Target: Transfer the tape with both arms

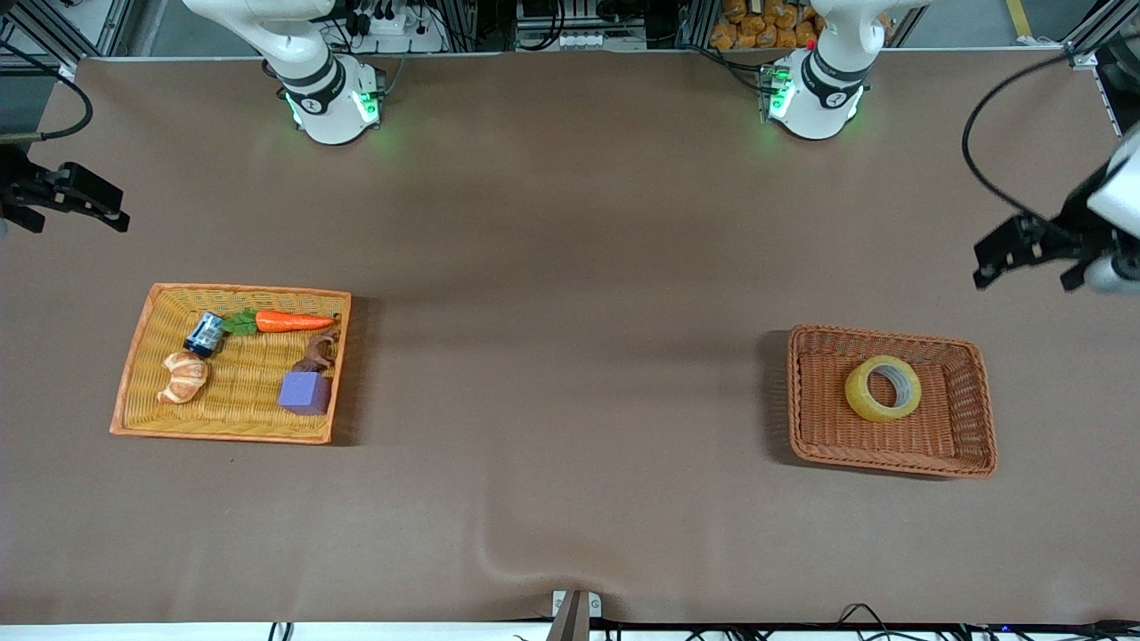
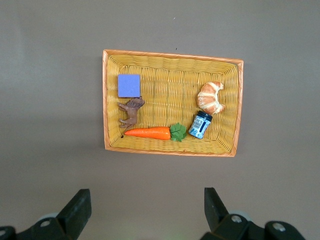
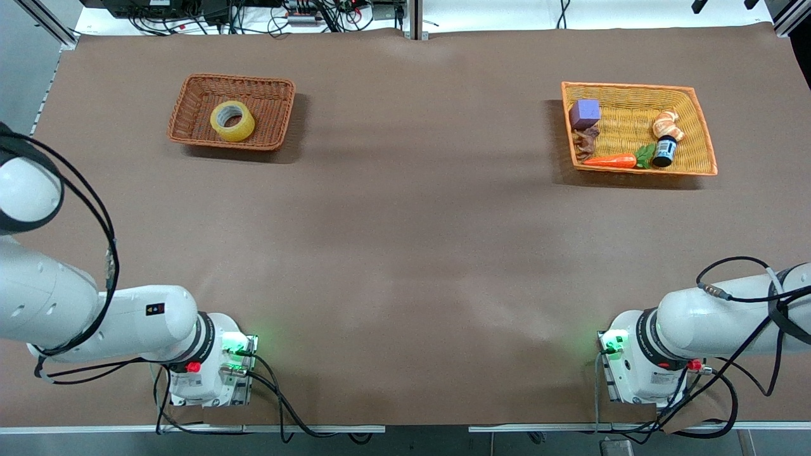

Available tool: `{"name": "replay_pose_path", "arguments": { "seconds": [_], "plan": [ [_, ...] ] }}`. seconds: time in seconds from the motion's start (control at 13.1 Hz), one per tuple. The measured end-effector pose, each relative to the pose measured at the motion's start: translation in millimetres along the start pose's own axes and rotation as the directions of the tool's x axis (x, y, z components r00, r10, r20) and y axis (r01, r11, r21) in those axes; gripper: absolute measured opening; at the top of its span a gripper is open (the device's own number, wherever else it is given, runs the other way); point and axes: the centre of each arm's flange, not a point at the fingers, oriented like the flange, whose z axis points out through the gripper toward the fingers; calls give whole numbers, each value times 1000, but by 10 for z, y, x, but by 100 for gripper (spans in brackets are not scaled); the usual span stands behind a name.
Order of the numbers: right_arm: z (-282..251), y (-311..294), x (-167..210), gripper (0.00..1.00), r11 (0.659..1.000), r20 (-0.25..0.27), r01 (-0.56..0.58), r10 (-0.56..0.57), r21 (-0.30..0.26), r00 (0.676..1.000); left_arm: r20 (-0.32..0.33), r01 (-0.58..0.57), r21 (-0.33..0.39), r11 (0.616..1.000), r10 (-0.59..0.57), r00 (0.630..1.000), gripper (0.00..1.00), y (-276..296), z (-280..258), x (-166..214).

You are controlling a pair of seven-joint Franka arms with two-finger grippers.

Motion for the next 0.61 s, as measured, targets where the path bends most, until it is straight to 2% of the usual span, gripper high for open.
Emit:
{"name": "replay_pose_path", "arguments": {
  "seconds": [0.23, 0.38, 0.61],
  "plan": [
    [-111, 16, -54, 100, 1000, -3, -4, 4, 0, 1000, 88, 26, -34, 999, -23, 996, 100, -102, 59, -146],
    [-190, 22, -86, 100, 1000, -17, -5, 5, 7, 1000, 101, 27, -43, 999, -22, 995, 100, -101, 178, -171],
    [-219, 59, -78, 100, 997, -37, -12, 15, 71, 999, 86, 16, -44, 999, -12, 996, 100, -53, 157, -214]
  ]
}}
